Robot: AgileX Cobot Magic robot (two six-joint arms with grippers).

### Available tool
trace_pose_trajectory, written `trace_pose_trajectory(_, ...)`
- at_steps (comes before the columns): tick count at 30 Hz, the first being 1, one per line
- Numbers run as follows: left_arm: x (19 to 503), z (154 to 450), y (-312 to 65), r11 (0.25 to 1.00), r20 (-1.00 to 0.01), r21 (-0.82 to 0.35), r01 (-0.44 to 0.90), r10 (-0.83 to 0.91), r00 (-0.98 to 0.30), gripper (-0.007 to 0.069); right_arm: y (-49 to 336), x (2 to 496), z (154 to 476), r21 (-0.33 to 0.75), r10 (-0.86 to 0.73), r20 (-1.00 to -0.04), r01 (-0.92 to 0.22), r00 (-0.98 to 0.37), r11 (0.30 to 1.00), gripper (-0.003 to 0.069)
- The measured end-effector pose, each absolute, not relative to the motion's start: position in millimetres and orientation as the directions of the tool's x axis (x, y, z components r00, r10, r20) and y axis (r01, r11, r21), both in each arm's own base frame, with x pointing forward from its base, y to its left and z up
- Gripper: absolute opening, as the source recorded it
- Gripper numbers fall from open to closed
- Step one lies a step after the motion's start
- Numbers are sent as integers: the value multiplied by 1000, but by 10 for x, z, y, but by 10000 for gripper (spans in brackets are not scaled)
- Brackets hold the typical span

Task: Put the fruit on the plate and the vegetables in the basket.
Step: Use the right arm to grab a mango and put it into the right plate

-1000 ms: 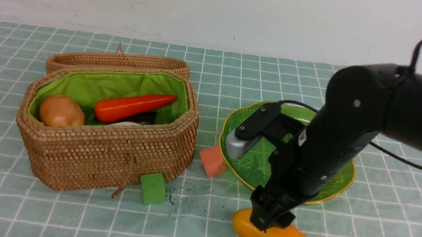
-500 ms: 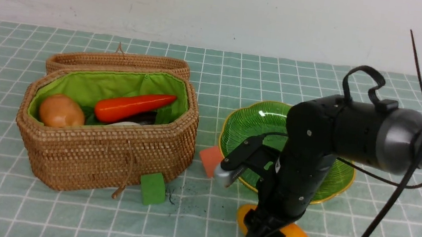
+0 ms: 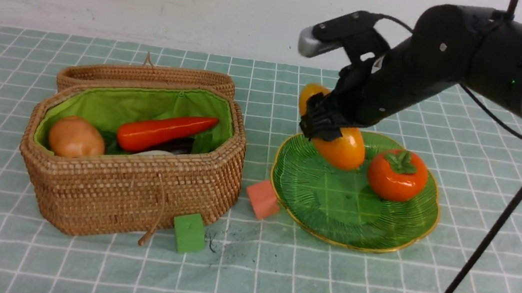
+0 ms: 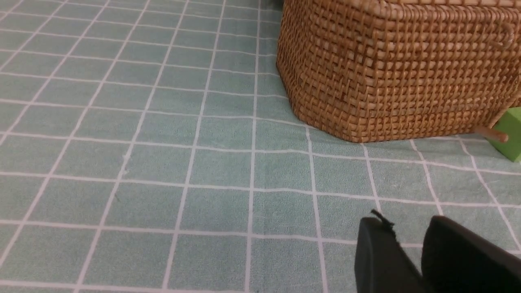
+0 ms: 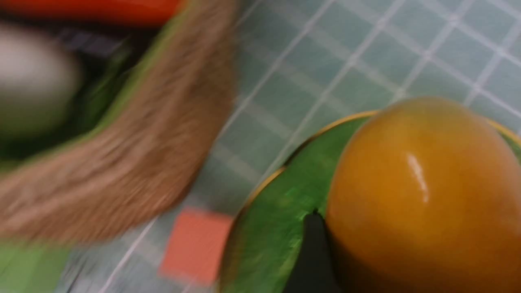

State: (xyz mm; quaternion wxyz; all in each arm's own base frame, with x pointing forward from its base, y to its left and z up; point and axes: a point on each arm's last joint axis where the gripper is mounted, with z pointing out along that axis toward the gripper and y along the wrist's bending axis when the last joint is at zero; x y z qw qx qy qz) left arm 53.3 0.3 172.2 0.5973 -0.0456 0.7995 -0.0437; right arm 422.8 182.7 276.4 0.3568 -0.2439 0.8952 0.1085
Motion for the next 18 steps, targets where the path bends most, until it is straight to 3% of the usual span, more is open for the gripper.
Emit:
trace_pose_trajectory(4,533,1722,3,992,-951,-124,-21,-125,-282,169,1676,4460,2368,107,-240,-658,-403,-714,909,517)
trace_pose_trajectory(8,533,1722,3,992,-951,-124,-21,-125,-282,176,1639,4531,2065,148,-206,-602,-362,-771,920,517)
trace_pose_trajectory(10,533,1722,3,992,-951,-124,-21,-125,-282,176,1644,4525,2059,159,-199,-596,-358,-778,920,533)
trace_pose_trajectory(14,533,1722,3,992,-951,-124,-21,-125,-282,183,1645,4464,2158,175,-202,-577,-362,-791,915,660)
trace_pose_trajectory(18,533,1722,4,992,-951,-122,-21,-123,-282,186,1619,4302,2374,192,-233,-523,-380,-820,905,675)
